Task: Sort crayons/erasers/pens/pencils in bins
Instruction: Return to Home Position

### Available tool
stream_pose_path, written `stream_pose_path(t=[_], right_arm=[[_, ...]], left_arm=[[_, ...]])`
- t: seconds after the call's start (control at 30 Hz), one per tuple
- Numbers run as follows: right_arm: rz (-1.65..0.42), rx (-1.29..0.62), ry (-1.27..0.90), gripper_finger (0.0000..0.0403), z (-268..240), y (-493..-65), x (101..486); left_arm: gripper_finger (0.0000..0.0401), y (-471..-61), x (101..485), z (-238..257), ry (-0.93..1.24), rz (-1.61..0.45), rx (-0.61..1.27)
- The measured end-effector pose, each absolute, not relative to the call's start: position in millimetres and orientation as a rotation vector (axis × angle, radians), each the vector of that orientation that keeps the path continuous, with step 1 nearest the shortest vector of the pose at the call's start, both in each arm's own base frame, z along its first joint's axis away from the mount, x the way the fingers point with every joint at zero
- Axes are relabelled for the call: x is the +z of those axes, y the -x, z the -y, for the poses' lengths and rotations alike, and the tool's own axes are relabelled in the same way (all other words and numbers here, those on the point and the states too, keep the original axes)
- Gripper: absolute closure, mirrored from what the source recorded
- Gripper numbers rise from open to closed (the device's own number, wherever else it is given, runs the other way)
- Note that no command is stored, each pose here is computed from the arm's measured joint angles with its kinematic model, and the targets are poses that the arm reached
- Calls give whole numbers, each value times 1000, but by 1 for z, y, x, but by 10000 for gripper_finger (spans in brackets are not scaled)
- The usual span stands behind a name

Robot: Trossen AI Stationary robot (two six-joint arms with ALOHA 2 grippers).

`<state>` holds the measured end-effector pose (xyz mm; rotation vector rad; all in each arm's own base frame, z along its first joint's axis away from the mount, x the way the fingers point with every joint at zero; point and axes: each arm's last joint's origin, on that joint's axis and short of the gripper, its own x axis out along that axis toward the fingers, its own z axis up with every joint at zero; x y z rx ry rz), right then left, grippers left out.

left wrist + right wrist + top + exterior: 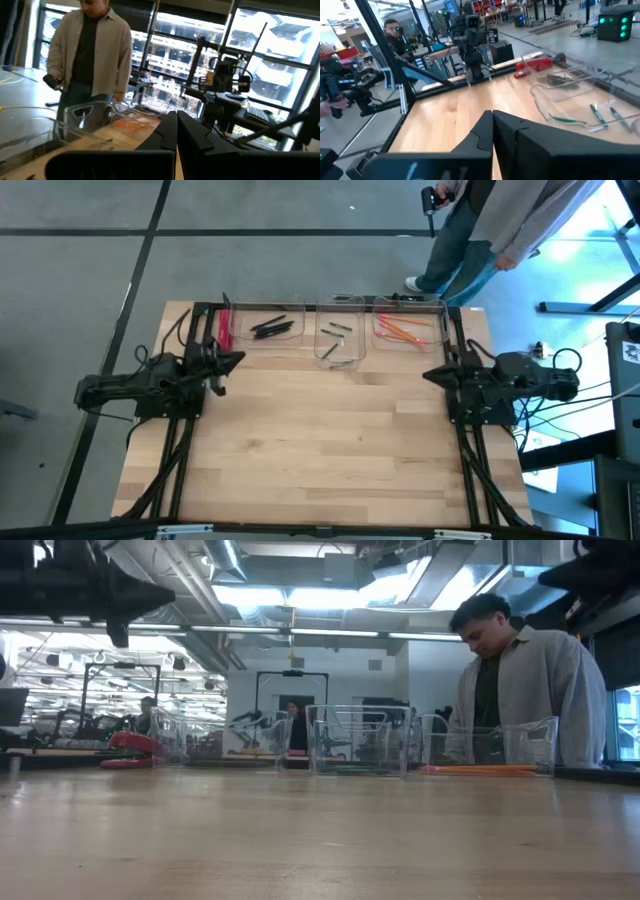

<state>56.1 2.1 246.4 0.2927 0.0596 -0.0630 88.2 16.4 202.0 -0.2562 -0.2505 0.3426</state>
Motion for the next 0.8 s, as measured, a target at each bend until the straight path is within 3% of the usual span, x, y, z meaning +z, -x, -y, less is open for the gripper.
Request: stream_pose_path(t=[0.17,0.53,0.8], right_arm=[[-54,-21,-276,400,-5,-73,222],[9,35,-187,399,-10,-96,171],[24,84,-130,399,-12,-97,168]], left_arm=[[401,-94,178,-17,267,173,347],[401,-96,174,-15,159,115,285],[401,-96,173,-15,123,98,283]])
